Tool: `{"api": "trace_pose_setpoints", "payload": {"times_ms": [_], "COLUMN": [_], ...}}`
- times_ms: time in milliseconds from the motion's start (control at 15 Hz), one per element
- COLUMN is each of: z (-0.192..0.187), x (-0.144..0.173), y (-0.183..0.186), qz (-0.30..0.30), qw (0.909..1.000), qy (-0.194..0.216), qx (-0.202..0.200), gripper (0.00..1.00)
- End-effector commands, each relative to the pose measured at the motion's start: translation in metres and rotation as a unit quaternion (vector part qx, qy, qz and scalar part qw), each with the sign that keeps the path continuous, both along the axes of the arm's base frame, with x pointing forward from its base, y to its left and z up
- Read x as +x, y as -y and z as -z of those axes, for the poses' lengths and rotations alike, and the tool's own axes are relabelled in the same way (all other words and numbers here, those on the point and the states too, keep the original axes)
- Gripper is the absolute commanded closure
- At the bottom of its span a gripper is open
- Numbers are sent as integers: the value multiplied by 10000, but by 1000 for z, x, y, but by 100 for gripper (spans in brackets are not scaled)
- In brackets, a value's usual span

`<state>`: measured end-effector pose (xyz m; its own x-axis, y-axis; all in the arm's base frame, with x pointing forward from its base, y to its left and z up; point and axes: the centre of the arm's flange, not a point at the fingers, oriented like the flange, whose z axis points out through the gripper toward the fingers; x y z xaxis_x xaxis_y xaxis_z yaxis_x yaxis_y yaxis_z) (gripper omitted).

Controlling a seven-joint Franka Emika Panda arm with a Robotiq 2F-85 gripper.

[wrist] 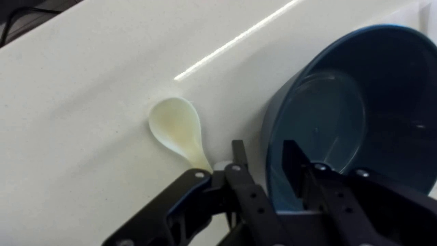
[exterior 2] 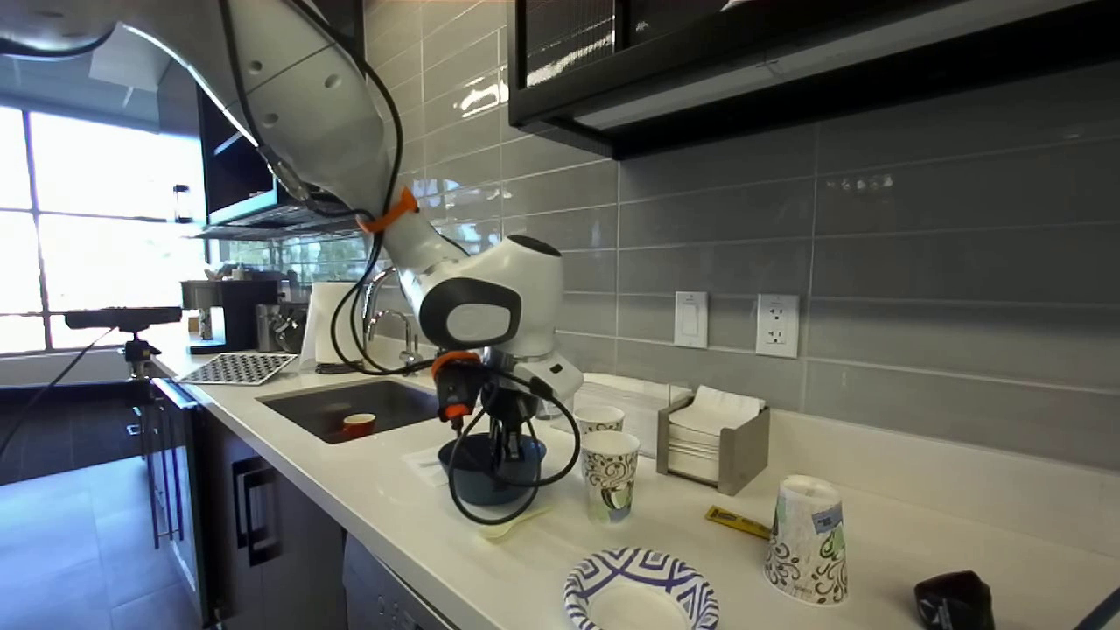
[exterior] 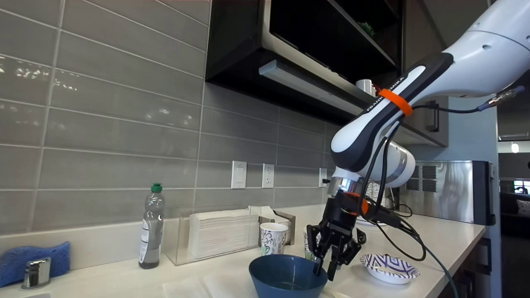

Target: Remove the paper cups from the blue bowl, put them on the counter, unstack the paper cups and then move the blue bowl to the right

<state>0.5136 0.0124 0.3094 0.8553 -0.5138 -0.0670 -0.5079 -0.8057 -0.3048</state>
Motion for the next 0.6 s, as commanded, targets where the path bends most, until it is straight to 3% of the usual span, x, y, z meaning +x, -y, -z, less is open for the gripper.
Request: {"api": "trace_pose_setpoints", "payload": {"times_ms": [0,333,533], "z": [-10,-45,-76], "x": [-9,-11,-15], "y": [-1,-3,-9], "qz": [95,-20,-208], "qw": [9999,9995,9974], "qy": [34,93,163], "qx": [-1,-306,-668], "gripper": [34,1,0]}}
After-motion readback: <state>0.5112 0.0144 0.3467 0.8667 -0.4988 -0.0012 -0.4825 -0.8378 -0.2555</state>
